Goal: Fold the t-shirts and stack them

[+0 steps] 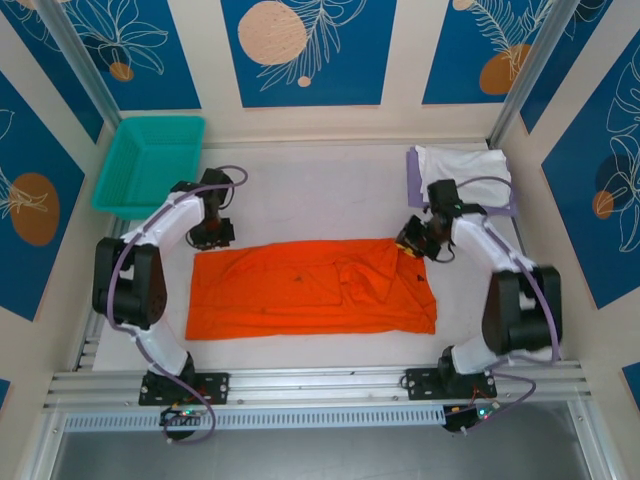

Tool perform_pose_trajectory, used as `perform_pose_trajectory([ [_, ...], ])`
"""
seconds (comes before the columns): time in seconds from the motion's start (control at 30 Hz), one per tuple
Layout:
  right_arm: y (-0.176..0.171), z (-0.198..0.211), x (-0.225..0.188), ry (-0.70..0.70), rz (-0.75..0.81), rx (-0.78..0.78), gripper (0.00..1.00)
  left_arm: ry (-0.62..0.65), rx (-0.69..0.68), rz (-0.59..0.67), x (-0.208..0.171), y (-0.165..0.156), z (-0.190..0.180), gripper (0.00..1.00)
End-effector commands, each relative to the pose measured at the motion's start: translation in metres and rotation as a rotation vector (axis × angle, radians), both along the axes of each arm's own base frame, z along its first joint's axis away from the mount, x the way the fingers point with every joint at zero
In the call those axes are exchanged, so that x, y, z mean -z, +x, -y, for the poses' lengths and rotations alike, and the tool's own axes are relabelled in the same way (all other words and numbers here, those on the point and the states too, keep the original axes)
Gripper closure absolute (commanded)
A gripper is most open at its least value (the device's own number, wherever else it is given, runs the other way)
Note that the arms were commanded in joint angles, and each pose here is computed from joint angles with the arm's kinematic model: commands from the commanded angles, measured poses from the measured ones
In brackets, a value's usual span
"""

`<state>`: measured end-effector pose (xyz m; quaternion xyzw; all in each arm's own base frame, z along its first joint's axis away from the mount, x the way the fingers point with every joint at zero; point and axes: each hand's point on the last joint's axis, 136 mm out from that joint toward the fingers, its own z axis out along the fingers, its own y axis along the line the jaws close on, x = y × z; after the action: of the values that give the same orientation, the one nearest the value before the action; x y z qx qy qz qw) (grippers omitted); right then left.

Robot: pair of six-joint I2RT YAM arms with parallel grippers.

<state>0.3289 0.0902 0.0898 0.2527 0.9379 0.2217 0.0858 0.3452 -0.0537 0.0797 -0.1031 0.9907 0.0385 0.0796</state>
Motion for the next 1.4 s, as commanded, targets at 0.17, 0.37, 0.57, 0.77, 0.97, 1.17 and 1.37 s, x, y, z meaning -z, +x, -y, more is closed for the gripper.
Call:
perform_pose_trajectory([
  [0.17, 0.042, -0.026, 0.027, 0.077, -0.013, -0.069, 0.78, 0.107, -0.006, -0.068, 0.055, 0.025, -0.011, 0.8],
  [0.37, 0.033, 0.021, 0.07, 0.01, -0.179, 0.09, 0.78, 0.293, -0.082, -0.039, 0.062, 0.045, -0.047, 0.81],
  [0.57, 0.03, 0.042, 0.075, 0.0, -0.167, 0.172, 0.76, 0.34, -0.105, -0.065, 0.06, 0.05, -0.062, 0.79],
  [0.77, 0.041, 0.056, 0.07, -0.034, -0.132, 0.206, 0.73, 0.32, -0.148, -0.065, 0.056, 0.048, -0.073, 0.77],
  [0.97, 0.05, 0.056, 0.054, -0.028, -0.081, 0.203, 0.67, 0.284, -0.175, 0.001, 0.029, 0.055, -0.071, 0.68],
  [1.17, 0.061, 0.043, 0.014, 0.011, 0.063, 0.15, 0.54, 0.22, -0.2, 0.073, -0.011, 0.057, -0.063, 0.45],
  [1.37, 0.047, 0.025, -0.022, 0.006, 0.169, 0.083, 0.46, 0.051, -0.223, 0.035, -0.006, 0.026, -0.042, 0.4],
])
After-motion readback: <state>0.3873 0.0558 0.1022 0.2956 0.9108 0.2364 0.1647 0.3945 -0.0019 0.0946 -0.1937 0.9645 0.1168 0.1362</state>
